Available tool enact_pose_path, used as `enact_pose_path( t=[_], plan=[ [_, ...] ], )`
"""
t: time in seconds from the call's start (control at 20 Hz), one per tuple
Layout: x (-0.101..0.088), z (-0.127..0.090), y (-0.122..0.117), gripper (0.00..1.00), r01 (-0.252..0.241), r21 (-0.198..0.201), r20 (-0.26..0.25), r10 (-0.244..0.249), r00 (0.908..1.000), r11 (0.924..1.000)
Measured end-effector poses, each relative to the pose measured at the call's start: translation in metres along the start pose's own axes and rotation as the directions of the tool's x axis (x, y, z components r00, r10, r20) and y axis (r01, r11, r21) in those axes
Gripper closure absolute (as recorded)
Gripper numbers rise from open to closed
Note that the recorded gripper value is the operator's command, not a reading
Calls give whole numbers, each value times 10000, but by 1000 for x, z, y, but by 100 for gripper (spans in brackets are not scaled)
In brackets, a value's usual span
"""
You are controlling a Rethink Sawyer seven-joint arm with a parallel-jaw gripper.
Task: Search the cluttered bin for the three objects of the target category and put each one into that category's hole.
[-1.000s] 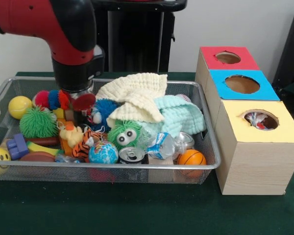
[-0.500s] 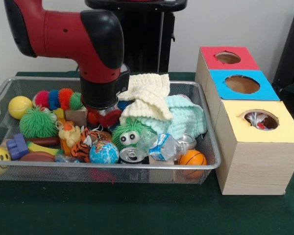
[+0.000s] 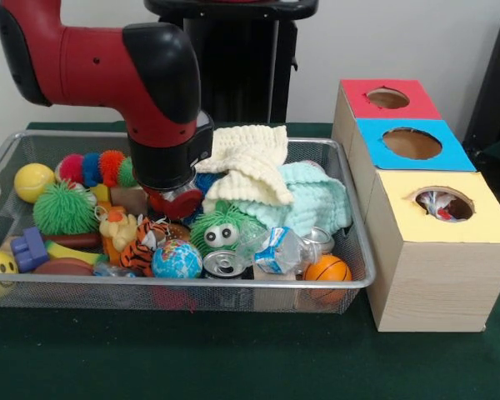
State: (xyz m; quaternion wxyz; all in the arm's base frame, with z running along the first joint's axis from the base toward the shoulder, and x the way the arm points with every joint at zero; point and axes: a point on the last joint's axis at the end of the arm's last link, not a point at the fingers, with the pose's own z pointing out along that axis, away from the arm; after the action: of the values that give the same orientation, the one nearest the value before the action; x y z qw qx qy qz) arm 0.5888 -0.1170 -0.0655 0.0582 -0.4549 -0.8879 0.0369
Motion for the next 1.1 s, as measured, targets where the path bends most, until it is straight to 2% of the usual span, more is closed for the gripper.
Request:
enact_pose_path(
  t=[0.3, 0.35, 0.5, 0.55, 0.8, 1.0, 1.1],
  plan=[
    [-17, -4, -6, 100, 334, 114, -164, -332, 9993, 9994],
    [-26, -9, -11, 100, 535, 242, -260, -529, 9983, 9983],
    [-34, -16, -17, 100, 756, 406, -352, -742, 9966, 9963],
    [-40, -22, -22, 100, 979, 551, -441, -955, 9944, 9937],
    [-55, -42, -29, 100, 1390, 757, -516, -1353, 9895, 9874],
    [-72, -69, -34, 100, 1622, 814, -312, -1601, 9866, 9834],
    [-78, -78, -34, 100, 1620, 781, -158, -1613, 9868, 9837]
  ],
)
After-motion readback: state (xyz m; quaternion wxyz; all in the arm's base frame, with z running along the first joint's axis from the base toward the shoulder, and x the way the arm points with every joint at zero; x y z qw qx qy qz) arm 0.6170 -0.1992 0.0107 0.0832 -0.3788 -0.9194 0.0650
